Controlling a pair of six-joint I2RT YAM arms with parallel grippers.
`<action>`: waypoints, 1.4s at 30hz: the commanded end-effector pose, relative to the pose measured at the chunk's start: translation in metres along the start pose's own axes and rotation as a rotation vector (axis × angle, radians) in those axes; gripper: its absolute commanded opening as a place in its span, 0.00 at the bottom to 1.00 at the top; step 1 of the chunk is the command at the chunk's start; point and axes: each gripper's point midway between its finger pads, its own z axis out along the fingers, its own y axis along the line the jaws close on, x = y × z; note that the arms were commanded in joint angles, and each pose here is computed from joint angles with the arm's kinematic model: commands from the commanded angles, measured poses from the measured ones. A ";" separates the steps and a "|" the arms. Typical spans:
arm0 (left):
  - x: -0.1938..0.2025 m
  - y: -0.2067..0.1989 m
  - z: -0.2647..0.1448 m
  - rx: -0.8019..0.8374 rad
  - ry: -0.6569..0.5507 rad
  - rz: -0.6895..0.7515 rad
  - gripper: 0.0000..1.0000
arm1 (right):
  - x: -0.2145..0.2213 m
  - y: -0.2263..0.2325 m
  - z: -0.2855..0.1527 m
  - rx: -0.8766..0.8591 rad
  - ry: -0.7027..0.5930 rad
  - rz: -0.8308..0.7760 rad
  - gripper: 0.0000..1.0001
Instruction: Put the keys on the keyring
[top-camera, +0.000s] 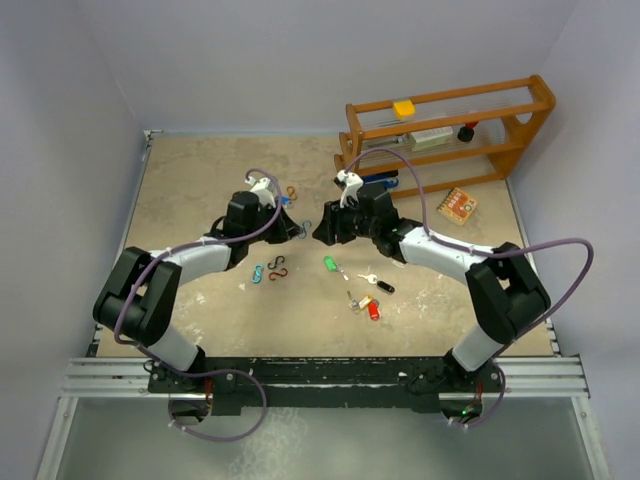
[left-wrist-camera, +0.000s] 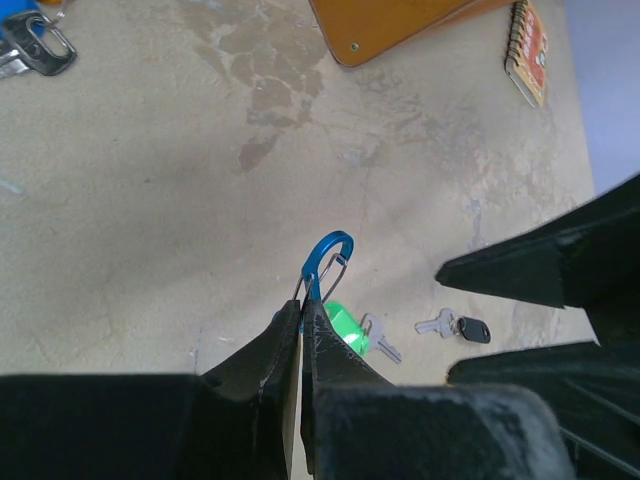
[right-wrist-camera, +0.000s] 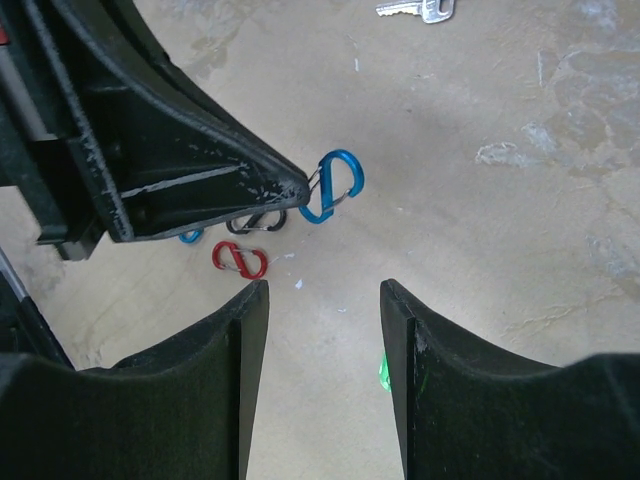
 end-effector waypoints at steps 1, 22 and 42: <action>-0.016 -0.028 -0.007 0.131 -0.045 0.028 0.00 | -0.014 0.008 0.004 -0.075 -0.044 0.002 0.52; -0.008 -0.070 -0.012 0.394 0.001 -0.017 0.00 | -0.025 -0.006 0.007 -0.140 -0.097 0.047 0.51; 0.002 -0.076 -0.009 0.450 0.037 -0.052 0.00 | -0.037 0.000 -0.004 -0.190 -0.157 0.056 0.30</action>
